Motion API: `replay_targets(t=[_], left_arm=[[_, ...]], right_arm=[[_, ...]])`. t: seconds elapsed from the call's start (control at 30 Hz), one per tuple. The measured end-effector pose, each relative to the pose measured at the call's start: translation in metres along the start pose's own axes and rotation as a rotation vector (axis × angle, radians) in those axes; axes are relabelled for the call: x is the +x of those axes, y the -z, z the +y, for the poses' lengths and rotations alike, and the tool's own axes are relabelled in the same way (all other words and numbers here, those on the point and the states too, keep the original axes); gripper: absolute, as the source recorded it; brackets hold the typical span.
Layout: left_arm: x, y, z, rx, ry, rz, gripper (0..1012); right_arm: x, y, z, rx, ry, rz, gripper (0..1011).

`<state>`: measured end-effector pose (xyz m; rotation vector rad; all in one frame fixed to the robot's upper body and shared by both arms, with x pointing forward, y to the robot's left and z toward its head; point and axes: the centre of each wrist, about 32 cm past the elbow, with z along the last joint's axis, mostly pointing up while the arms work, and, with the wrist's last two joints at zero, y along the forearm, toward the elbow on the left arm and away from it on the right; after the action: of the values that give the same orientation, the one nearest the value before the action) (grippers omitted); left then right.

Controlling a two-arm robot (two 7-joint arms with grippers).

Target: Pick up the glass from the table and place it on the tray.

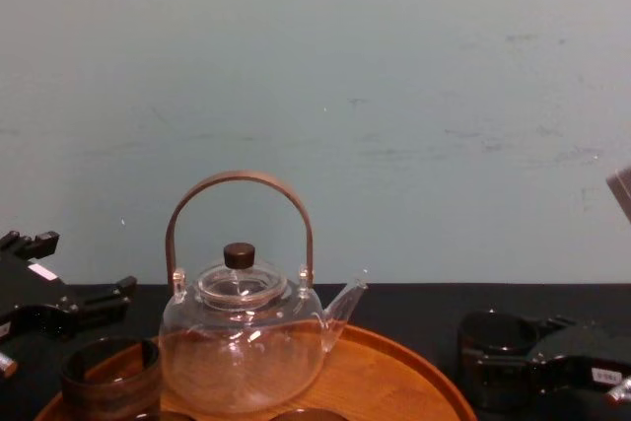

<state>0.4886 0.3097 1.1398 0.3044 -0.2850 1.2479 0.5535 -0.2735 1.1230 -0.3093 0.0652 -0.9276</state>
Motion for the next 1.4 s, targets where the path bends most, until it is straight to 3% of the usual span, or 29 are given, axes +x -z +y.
replay_targets(t=[0.17,0.4,1.03,1.23,1.4], left_arm=[[0.0000,0.000,0.000,0.000,0.000,0.000,1001],[0.0000,0.000,0.000,0.000,0.000,0.000,1001],[0.0000,0.000,0.000,0.000,0.000,0.000,1001],[0.0000,0.000,0.000,0.000,0.000,0.000,1001],[0.0000,0.000,0.000,0.000,0.000,0.000,1001]], right_arm=[[0.0001,0.000,0.000,0.001,0.000,0.000,1003],[0.0002,0.000,0.000,0.002,0.000,0.001,901],[0.0002,0.000,0.000,0.003,-0.001,0.001,899],[0.0014,-0.001,-0.005,0.048,-0.008,-0.007,899],[-0.0045,-0.008,-0.012,0.086,-0.013,-0.049,899]])
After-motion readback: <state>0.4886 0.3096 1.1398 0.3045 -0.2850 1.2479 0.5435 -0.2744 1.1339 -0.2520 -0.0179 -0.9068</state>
